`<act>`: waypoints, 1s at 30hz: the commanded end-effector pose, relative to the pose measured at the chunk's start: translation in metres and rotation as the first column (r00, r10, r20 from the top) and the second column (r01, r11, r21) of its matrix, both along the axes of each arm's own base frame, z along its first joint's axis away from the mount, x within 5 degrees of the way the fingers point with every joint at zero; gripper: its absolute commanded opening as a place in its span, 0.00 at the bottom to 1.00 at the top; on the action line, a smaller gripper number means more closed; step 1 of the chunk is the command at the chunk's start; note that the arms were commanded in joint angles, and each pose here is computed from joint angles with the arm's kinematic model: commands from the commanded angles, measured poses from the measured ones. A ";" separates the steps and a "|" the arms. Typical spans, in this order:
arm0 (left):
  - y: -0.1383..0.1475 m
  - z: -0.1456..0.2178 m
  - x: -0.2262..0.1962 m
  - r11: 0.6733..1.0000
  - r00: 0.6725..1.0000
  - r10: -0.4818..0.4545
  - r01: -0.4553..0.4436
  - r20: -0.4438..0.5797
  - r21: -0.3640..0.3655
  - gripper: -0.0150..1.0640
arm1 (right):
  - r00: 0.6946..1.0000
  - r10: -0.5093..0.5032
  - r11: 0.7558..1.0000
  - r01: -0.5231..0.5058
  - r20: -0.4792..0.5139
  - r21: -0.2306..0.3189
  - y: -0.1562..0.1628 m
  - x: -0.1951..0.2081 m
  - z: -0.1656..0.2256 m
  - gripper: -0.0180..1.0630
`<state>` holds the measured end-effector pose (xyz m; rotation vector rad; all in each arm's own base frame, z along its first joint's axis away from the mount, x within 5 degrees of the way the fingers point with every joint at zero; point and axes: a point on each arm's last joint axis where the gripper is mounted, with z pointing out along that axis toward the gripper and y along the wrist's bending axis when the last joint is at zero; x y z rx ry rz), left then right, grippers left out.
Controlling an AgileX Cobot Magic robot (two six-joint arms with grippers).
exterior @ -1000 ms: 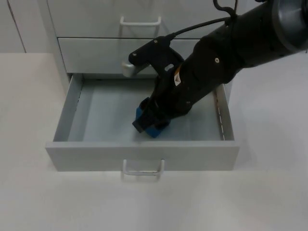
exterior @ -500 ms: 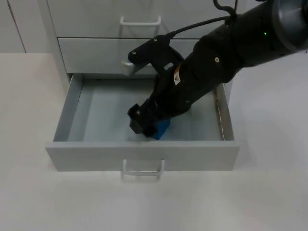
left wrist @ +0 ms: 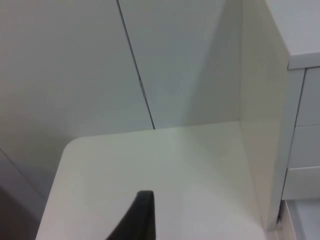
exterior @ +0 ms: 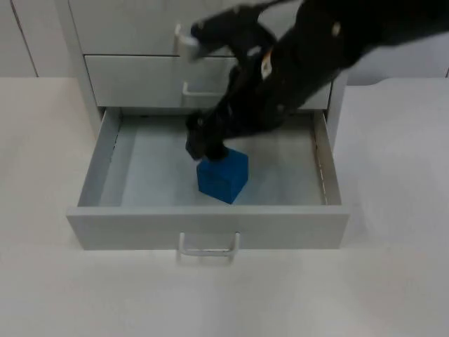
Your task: Open the drawer with the left hand, place the block into the drawer with the right hand, then close the drawer with the left hand.
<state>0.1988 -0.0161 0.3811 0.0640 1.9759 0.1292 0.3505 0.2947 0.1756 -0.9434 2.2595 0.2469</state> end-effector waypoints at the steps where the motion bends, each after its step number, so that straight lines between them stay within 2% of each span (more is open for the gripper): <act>1: 0.000 -0.001 0.001 1.000 1.000 -0.002 0.002 -0.001 0.005 0.98 | 0.999 -0.017 1.000 0.017 -0.032 0.016 -0.001 -0.006 0.017 0.99; 9: 0.000 -0.002 0.001 1.000 1.000 0.000 0.000 -0.004 0.005 0.98 | 0.993 -0.046 0.999 0.044 -0.109 -0.021 -0.016 -0.024 0.047 0.99; 23: 0.000 -0.002 0.000 1.000 1.000 0.001 -0.001 -0.006 0.005 0.98 | 0.994 -0.095 0.991 0.098 -0.044 0.086 -0.071 -0.083 0.101 0.99; 26: 0.000 -0.002 0.001 1.000 1.000 0.000 0.000 -0.004 0.005 0.98 | 0.993 -0.120 0.986 0.121 -0.018 0.113 -0.093 -0.096 0.115 0.99; 28: 0.000 -0.002 0.001 1.000 1.000 0.000 0.000 -0.004 0.005 0.98 | 0.985 -0.173 0.977 0.173 -0.009 0.122 -0.116 -0.098 0.124 0.99; 30: 0.000 -0.002 0.001 1.000 1.000 0.000 0.000 -0.004 0.005 0.98 | 0.980 -0.198 0.973 0.197 -0.003 0.124 -0.126 -0.098 0.128 0.99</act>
